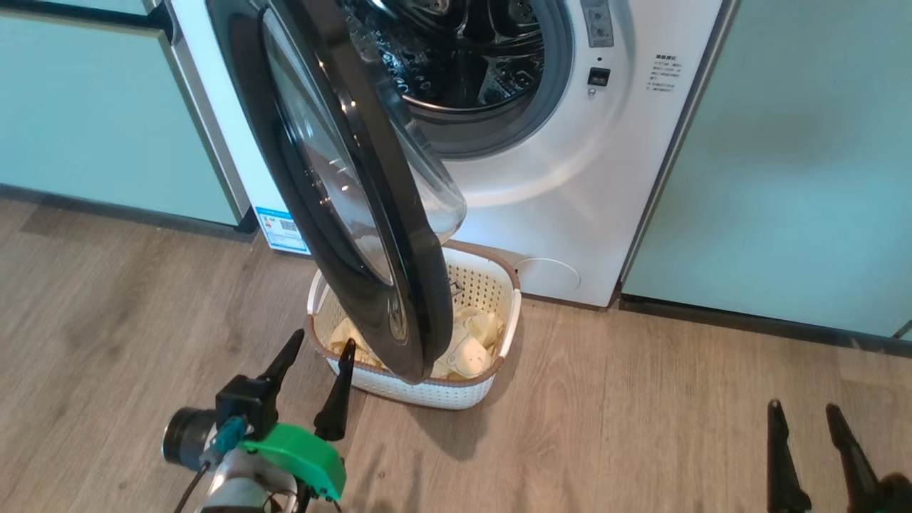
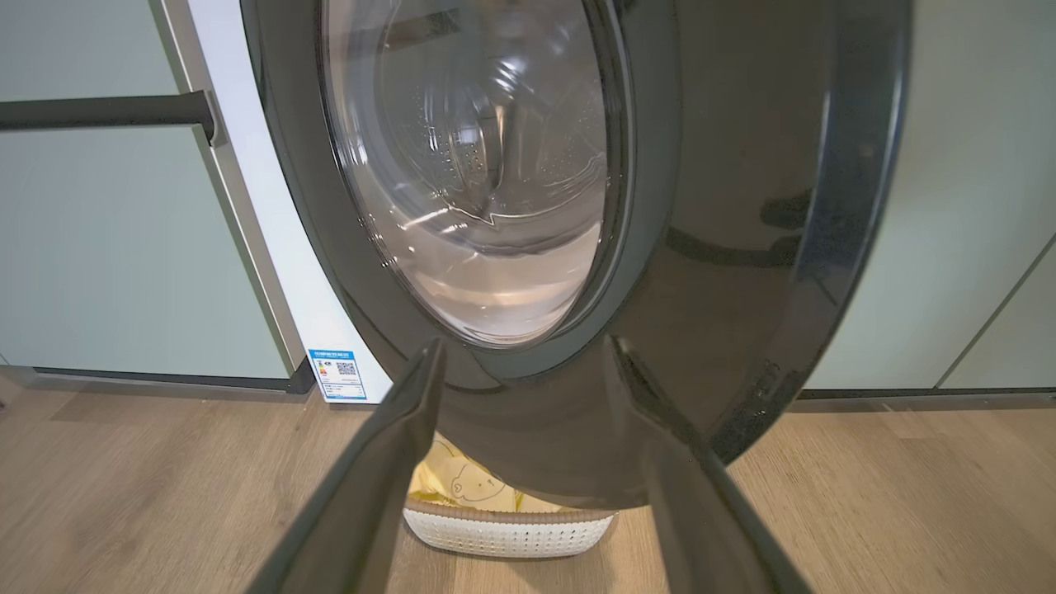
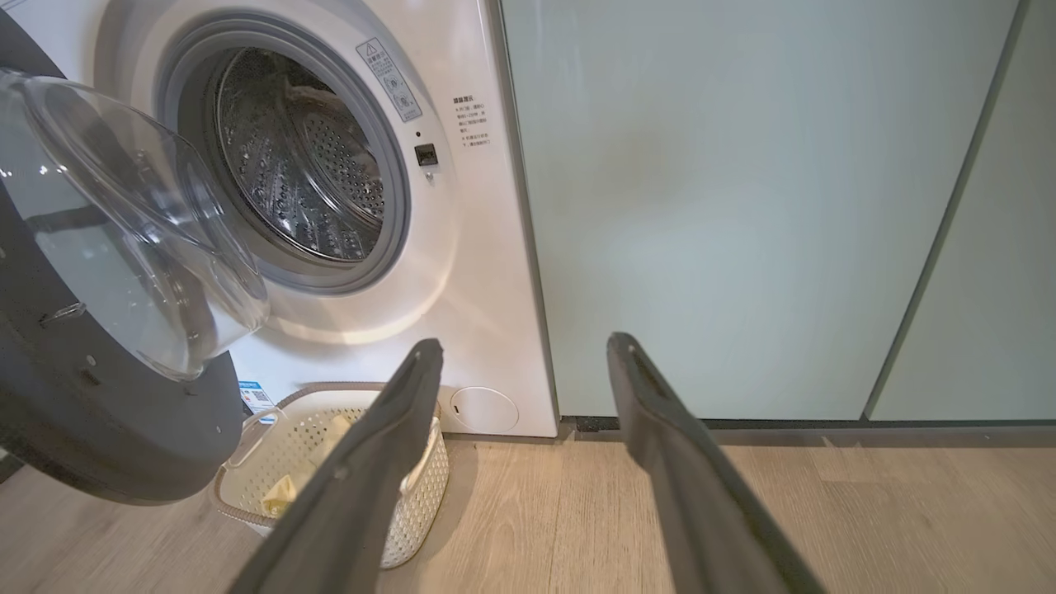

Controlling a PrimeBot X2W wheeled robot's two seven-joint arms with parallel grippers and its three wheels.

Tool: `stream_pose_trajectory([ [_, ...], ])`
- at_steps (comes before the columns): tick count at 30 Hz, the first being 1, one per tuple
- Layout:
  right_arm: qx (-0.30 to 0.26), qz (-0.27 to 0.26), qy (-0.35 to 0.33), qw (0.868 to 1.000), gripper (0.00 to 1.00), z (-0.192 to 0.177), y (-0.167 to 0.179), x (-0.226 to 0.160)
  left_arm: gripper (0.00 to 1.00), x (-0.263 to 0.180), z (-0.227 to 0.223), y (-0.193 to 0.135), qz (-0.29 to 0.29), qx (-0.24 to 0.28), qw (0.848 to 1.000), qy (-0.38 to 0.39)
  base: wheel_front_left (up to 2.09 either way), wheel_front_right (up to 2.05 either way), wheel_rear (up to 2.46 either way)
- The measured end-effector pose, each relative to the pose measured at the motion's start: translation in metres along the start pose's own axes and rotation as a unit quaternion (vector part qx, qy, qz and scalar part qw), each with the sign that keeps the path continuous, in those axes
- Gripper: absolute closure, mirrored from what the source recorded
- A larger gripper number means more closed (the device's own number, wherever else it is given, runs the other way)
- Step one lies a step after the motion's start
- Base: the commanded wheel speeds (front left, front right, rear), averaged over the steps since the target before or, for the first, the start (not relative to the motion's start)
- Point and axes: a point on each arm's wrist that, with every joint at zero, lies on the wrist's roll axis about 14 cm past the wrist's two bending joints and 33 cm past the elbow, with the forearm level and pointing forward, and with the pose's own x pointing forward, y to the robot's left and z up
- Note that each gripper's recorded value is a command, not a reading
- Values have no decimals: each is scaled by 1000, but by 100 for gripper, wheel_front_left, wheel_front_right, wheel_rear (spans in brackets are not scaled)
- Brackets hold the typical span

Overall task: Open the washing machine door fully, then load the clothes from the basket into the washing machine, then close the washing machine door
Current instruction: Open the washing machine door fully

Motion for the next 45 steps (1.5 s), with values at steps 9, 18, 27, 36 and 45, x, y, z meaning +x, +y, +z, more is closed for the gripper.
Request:
stream_pose_trajectory([
  [9, 2, -11, 8, 1000, 0, -5, -5, -7, 0, -3, -5, -1, -2, -2, 1000, 7, 0, 0, 0],
  [18, 2, -14, 5, 1000, 0, -3, -6, -9, 100, -3, -3, -2, -4, -4, 1000, 5, 0, 0, 0],
  [27, 2, -15, 5, 1000, 0, -3, -7, -10, 100, -3, -4, -2, -6, -1, 1000, 6, 0, 0, 0],
  [36, 1, -18, 6, 1000, 0, -4, -9, -8, 100, 4, 22, 10, 12, 12, 999, -33, 0, 0, 0],
  [45, 0, -21, 8, 1000, 0, -5, -12, -7, 100, 29, 176, 15, 19, 74, 963, -258, 0, 0, 0],
])
